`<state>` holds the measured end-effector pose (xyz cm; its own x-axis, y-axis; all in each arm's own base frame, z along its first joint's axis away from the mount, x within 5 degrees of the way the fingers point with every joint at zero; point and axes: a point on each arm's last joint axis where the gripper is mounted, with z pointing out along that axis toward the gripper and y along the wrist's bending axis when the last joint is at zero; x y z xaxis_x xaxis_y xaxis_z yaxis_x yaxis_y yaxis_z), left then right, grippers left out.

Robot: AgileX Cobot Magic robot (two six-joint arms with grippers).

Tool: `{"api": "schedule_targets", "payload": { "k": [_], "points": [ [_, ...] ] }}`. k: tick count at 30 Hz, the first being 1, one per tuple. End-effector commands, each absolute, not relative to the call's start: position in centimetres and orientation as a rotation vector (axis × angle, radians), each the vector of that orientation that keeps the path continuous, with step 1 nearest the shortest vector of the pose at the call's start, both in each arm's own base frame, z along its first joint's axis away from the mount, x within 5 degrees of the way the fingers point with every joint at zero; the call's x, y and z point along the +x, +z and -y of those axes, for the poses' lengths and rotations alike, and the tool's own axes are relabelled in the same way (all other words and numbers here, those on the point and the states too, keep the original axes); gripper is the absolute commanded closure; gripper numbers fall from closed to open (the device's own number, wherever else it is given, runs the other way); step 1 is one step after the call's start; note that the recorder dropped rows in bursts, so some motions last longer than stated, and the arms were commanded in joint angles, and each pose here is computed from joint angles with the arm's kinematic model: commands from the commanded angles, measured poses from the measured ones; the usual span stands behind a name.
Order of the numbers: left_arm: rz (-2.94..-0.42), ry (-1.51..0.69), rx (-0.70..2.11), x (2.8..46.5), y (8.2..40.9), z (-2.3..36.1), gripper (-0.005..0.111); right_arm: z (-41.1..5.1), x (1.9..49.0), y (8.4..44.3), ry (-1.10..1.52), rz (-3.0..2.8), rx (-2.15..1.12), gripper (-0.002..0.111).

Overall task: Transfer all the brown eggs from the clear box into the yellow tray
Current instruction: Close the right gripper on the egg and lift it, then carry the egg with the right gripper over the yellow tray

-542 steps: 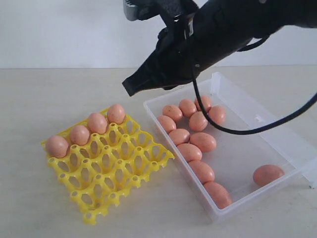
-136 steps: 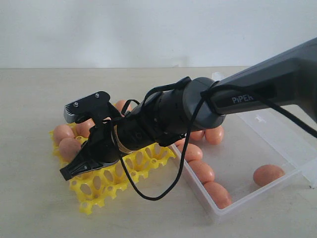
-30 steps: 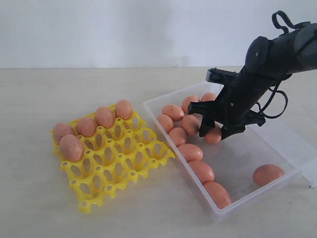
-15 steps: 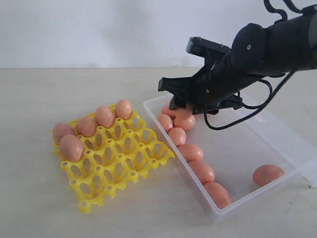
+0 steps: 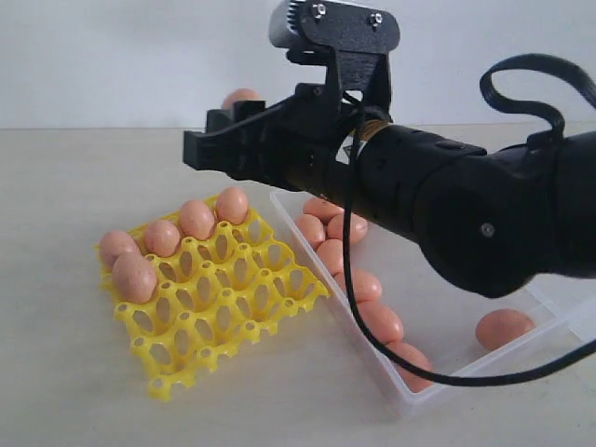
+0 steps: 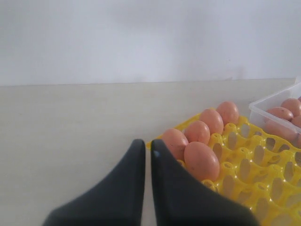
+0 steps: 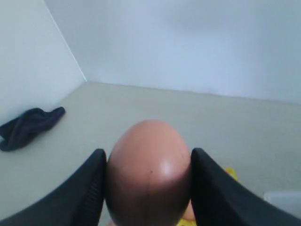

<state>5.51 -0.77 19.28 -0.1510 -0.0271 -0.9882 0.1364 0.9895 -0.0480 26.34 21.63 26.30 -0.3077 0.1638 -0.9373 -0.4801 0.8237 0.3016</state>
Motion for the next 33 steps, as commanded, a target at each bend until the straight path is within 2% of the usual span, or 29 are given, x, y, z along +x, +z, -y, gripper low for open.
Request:
{"api": "schedule_targets", "payload": {
  "k": [1, 6, 13, 20, 28, 33],
  "points": [
    [-1.709, -0.144, 0.078, 5.5, 19.3, 0.8, 0.103, -22.4, 25.7, 27.8, 0.658, -1.605, -0.312, 0.108],
    [-1.709, -0.144, 0.078, 5.5, 19.3, 0.8, 0.103, -22.7, 25.4, 28.7, 0.655, -1.48, -0.39, 0.108],
    [-1.709, -0.144, 0.078, 5.5, 19.3, 0.8, 0.103, -24.1, 23.9, 29.4, 0.667, -1.292, -0.67, 0.108],
    [-1.709, -0.144, 0.078, 5.5, 19.3, 0.8, 0.103, -24.3, 23.6, 29.3, 0.846, -1.361, -0.593, 0.108],
    [-1.709, -0.144, 0.078, 5.5, 19.3, 0.8, 0.103, -24.3, 23.7, 29.1, 0.836, -1.387, -0.595, 0.108],
    [-1.709, -0.144, 0.078, 5.5, 19.3, 0.8, 0.103, -24.0, 24.2, 27.9, 0.724, -1.497, -0.638, 0.108]
  ]
}}
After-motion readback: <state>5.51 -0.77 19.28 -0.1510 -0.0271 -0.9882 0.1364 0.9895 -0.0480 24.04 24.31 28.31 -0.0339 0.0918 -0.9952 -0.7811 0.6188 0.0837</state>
